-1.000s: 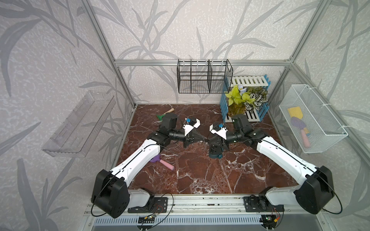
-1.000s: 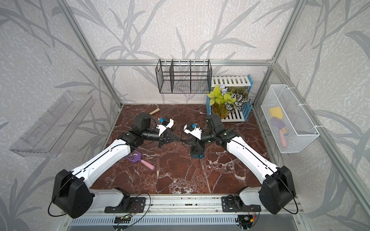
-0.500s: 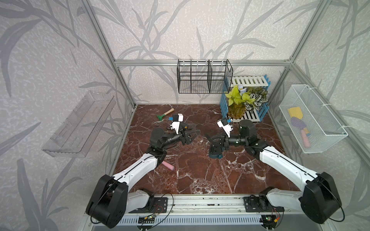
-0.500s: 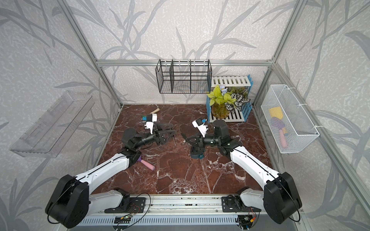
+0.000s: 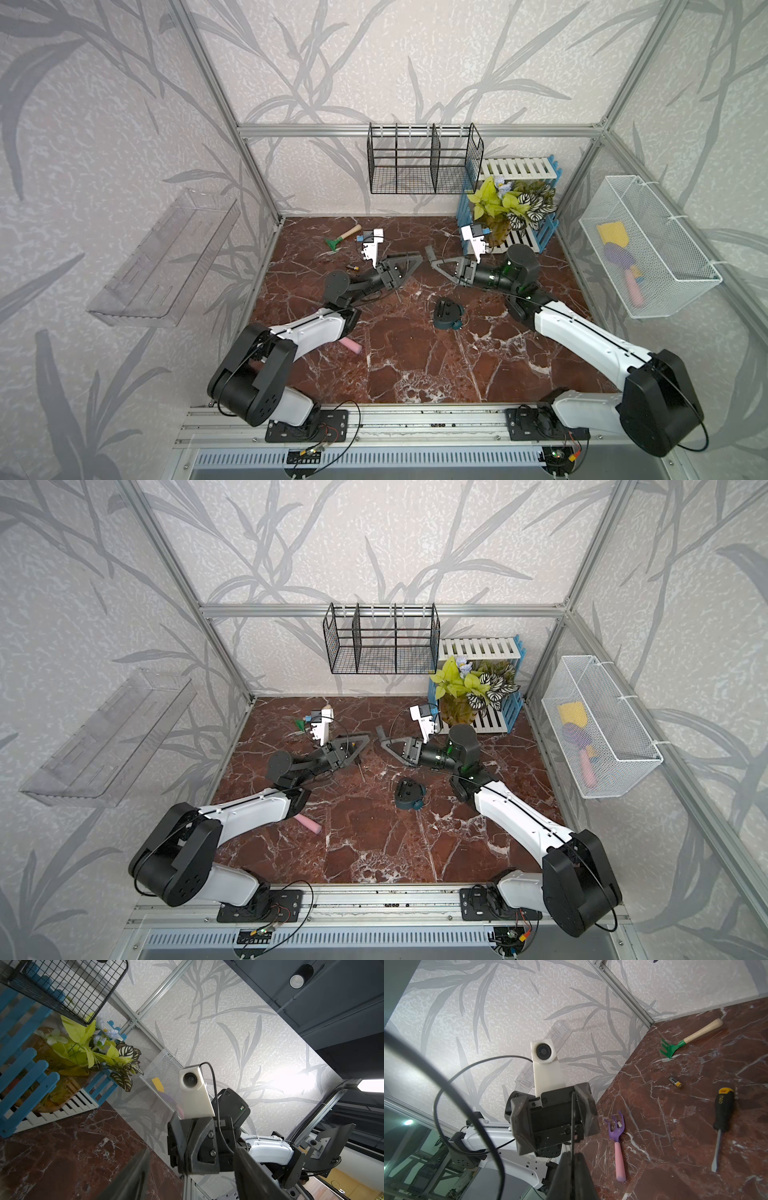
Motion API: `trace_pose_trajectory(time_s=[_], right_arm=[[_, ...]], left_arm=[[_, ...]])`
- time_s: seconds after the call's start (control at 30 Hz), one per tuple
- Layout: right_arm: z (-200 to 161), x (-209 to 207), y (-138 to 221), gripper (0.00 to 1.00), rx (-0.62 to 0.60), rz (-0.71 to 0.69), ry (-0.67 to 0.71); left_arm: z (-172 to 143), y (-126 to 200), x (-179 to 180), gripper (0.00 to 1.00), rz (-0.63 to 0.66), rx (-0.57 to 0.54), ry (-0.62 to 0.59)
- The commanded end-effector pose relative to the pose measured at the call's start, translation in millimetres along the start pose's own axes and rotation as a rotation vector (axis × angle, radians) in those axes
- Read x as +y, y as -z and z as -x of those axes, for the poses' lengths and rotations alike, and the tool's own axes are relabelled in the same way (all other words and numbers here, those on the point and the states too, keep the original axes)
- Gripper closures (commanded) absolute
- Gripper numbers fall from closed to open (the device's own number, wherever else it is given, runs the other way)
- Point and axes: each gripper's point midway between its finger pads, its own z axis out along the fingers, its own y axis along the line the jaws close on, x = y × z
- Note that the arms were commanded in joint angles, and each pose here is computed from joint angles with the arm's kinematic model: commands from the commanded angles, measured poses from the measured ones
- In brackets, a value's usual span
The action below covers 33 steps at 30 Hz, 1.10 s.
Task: Remove the battery from the alarm
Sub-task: Pick up the cover from the center of the board.
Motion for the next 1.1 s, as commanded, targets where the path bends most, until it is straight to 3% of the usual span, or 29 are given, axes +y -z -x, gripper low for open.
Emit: trace_pose_trajectory(time_s=[0.0, 0.57, 1.07], right_arm=[[8, 17, -6, 0.96, -0.004, 0.06, 0.02], [5, 25, -12, 0.96, 0.009, 0.081, 0.03], [4, 28, -8, 0.97, -0.003, 0.086, 0.041]], left_arm=[[14, -8, -15, 0.38, -0.04, -0.021, -0.015], [10, -11, -5, 0.77, 0.013, 0.006, 0.006], [11, -6, -6, 0.77, 0.01, -0.011, 0.017]])
